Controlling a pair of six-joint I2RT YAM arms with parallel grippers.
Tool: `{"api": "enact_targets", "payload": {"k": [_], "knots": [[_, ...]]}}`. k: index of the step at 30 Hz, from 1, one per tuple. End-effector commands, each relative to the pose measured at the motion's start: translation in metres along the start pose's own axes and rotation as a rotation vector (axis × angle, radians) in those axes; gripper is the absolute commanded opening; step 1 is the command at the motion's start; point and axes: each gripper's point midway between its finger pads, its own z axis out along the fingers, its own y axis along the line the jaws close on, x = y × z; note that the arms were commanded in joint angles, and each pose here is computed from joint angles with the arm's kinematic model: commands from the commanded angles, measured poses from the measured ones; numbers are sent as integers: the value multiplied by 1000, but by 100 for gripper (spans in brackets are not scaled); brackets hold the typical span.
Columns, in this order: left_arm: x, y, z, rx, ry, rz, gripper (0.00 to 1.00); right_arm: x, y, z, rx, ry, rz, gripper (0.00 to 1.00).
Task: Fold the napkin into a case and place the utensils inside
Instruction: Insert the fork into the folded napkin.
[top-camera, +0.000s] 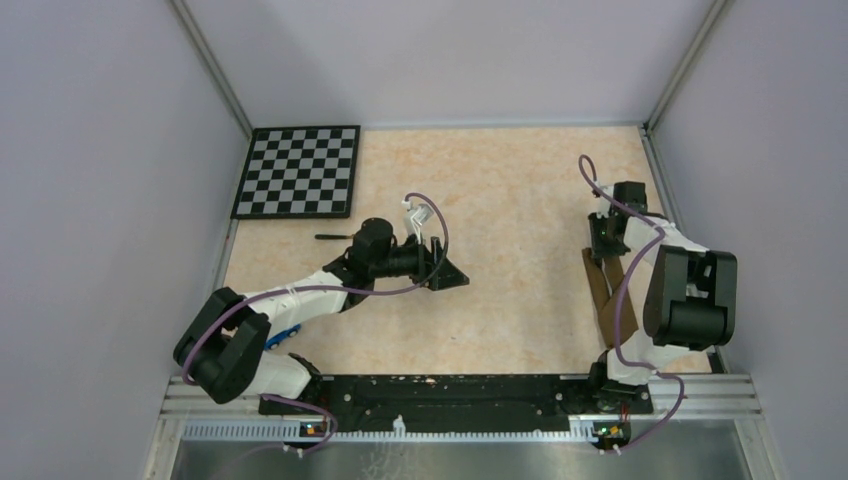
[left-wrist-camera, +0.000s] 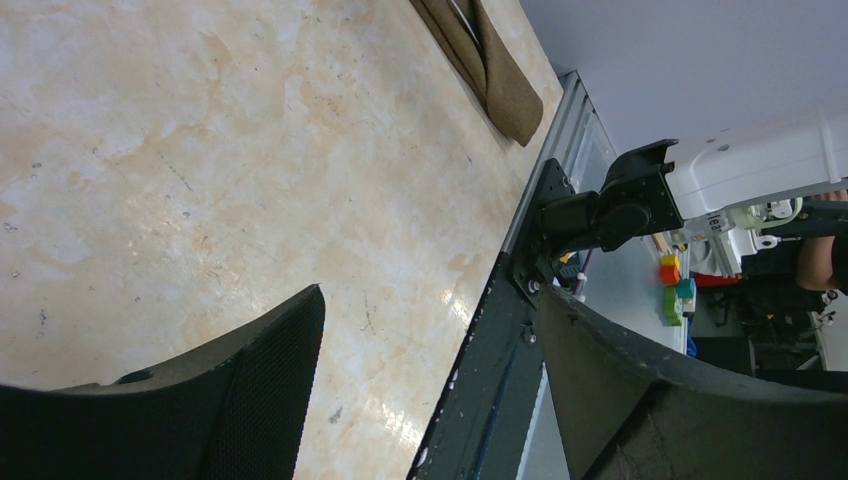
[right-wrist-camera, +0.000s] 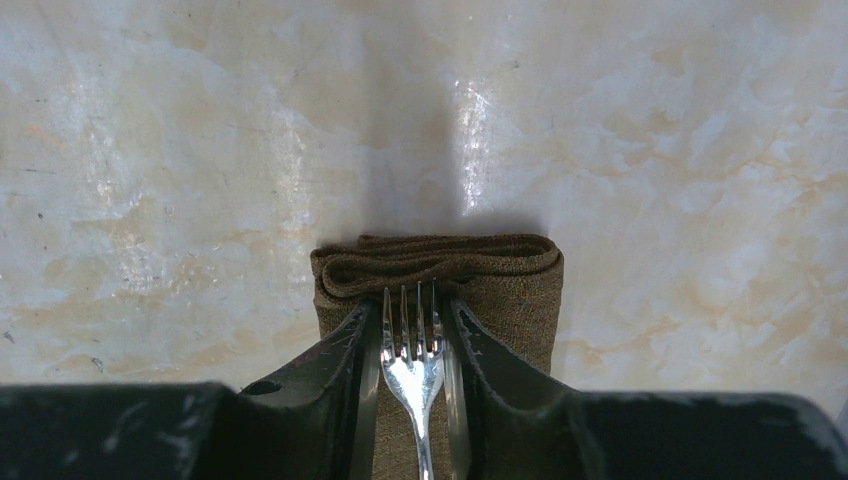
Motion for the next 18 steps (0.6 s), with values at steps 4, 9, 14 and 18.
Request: {"api": "enact_targets", "payload": {"k": [4, 9, 14, 18], "knots": [[-7, -8, -2, 37, -26, 39, 83, -9, -4, -5, 19, -20, -38, 15], [-6, -8, -2, 42, -21, 37, 83, -10, -4, -18, 23, -44, -39, 15], [-6, -8, -1, 44, -23, 38, 83, 0, -9, -27, 62, -42, -42, 16], [-6, -9, -1, 50, -21, 38, 83, 11, -12, -30, 85, -33, -39, 16]]}}
